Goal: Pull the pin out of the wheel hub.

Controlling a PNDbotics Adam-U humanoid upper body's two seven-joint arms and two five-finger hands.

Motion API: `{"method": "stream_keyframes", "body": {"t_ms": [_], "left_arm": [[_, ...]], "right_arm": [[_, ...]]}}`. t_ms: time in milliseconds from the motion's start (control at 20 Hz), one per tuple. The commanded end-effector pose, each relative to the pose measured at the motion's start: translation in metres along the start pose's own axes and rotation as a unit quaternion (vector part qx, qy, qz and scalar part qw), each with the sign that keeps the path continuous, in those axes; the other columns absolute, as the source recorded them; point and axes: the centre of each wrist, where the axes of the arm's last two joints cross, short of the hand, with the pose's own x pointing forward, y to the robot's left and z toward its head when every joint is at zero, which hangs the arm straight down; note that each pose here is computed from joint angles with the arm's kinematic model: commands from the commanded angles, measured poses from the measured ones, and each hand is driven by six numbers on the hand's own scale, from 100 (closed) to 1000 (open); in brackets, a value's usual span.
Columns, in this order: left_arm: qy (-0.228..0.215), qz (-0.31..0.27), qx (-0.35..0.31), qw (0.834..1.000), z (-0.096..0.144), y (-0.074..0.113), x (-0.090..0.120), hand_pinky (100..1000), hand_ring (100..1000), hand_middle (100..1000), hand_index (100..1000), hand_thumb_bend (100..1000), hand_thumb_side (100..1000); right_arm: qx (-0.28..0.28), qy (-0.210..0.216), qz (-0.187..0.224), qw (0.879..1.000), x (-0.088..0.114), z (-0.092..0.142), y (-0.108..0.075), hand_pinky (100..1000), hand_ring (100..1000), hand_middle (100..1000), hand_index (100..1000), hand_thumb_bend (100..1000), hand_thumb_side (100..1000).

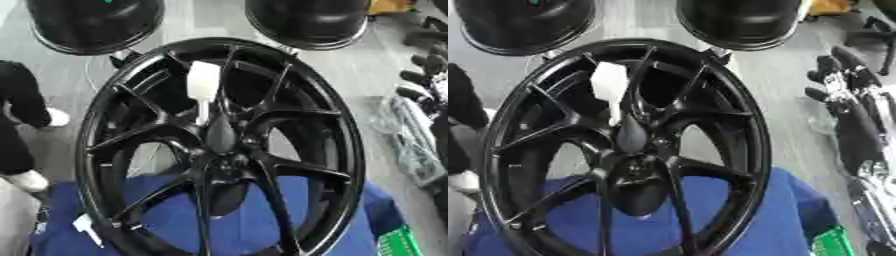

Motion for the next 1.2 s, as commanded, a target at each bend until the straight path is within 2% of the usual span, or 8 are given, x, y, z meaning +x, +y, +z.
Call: {"method": "stream_keyframes", "body": {"t_ms": [50, 300, 450, 600, 750, 900, 1050, 1200], "left_arm": [[-0.013, -0.004, -0.002, 1.0, -0.005, 0.002, 0.006, 944, 829, 871, 865, 328, 707], [-0.034, -0.001, -0.004, 0.999, -0.014, -0.002, 0.016, 944, 833, 899, 868, 334, 705], [-0.091, -0.021, -0.042, 0.995, -0.035, -0.007, 0.045, 930, 834, 901, 873, 333, 667], [-0.157, -0.073, -0.121, 0.977, -0.056, -0.01, 0.085, 917, 837, 896, 880, 368, 615], [-0.207, -0.122, -0.21, 0.948, -0.068, -0.017, 0.128, 912, 844, 897, 884, 415, 615], [-0.233, -0.174, -0.297, 0.909, -0.068, -0.022, 0.159, 900, 844, 888, 885, 426, 637], [-0.255, -0.216, -0.359, 0.872, -0.064, -0.024, 0.179, 889, 844, 887, 888, 419, 662], [-0.261, -0.249, -0.426, 0.83, -0.064, -0.026, 0.186, 889, 851, 895, 902, 412, 724]], "right_arm": [[0.003, -0.018, 0.011, 1.0, 0.011, -0.003, -0.002, 813, 851, 852, 924, 247, 553], [-0.001, -0.016, 0.014, 1.0, 0.01, -0.002, -0.004, 812, 852, 853, 924, 247, 553], [0.001, -0.012, 0.02, 1.0, 0.008, -0.001, -0.005, 812, 852, 853, 924, 249, 555], [-0.001, -0.01, 0.023, 1.0, 0.007, 0.0, -0.006, 811, 849, 849, 923, 253, 553], [0.001, -0.007, 0.026, 1.0, 0.006, 0.001, -0.006, 811, 847, 848, 923, 252, 555], [0.006, -0.006, 0.027, 1.0, 0.005, 0.001, -0.005, 811, 847, 847, 922, 251, 556], [0.009, -0.005, 0.028, 1.0, 0.005, 0.001, -0.004, 811, 847, 847, 922, 251, 558], [0.012, -0.003, 0.031, 0.999, 0.004, 0.001, -0.004, 811, 846, 847, 922, 251, 559]]}}
